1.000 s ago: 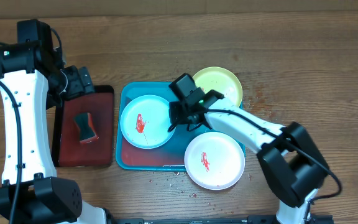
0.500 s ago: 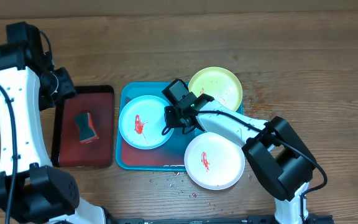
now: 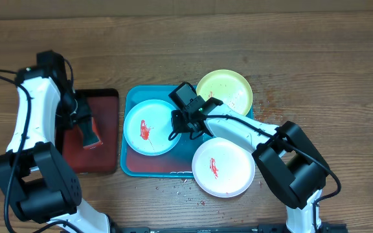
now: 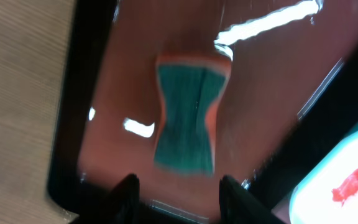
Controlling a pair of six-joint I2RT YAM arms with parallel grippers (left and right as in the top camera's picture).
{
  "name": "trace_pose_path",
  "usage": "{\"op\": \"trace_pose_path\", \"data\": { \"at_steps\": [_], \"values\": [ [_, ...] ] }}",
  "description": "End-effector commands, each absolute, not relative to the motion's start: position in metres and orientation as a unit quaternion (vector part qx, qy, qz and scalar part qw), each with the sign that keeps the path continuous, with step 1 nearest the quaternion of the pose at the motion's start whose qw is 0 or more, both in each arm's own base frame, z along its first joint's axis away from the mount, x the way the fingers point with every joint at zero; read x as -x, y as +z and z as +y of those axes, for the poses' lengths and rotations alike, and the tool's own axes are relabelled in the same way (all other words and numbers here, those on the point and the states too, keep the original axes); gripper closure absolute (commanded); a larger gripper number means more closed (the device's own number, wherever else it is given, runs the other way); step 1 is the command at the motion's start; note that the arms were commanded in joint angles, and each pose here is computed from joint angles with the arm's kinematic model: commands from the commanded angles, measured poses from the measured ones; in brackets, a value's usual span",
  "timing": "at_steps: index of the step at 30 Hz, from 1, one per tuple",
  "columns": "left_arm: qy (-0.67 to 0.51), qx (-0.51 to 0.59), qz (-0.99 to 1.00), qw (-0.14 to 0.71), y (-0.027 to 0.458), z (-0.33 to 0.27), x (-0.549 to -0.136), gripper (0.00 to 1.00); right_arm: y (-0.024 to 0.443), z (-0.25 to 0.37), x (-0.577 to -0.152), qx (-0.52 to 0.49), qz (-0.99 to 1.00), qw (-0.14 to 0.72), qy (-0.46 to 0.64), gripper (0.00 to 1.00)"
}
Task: Clean dirty plates on tray and stack at the side
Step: 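Grasp the green-orange sponge with left gripper, pinch white plate rim with right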
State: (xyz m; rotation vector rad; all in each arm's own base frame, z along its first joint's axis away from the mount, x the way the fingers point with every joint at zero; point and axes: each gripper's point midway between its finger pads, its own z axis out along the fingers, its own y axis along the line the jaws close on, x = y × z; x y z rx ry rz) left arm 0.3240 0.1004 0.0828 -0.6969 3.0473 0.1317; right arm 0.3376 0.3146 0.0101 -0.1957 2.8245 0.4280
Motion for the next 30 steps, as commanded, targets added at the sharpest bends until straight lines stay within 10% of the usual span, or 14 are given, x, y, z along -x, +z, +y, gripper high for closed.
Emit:
{"op": "trace_pose_path", "data": {
  "at_steps": [1, 12, 18, 30],
  "values": [
    [0.044, 0.209, 0.977, 0.007, 0.053, 0.102, -0.321, 0.56, -0.002, 0.311, -0.337, 0.07, 0.98, 0.133, 0.13, 0.96],
    [0.006, 0.171, 0.985, 0.031, 0.011, 0.087, -0.319, 0.57, -0.002, 0.31, -0.337, 0.07, 0.98, 0.134, 0.128, 0.96],
    [0.038, 0.182, 0.982, 0.025, 0.006, 0.097, -0.312, 0.96, -0.003, 0.31, -0.337, 0.07, 0.981, 0.132, 0.126, 0.96],
    [-0.004, 0.215, 0.976, 0.038, 0.045, 0.085, -0.337, 0.96, -0.003, 0.311, -0.334, 0.071, 0.981, 0.126, 0.131, 0.96]
  ]
}}
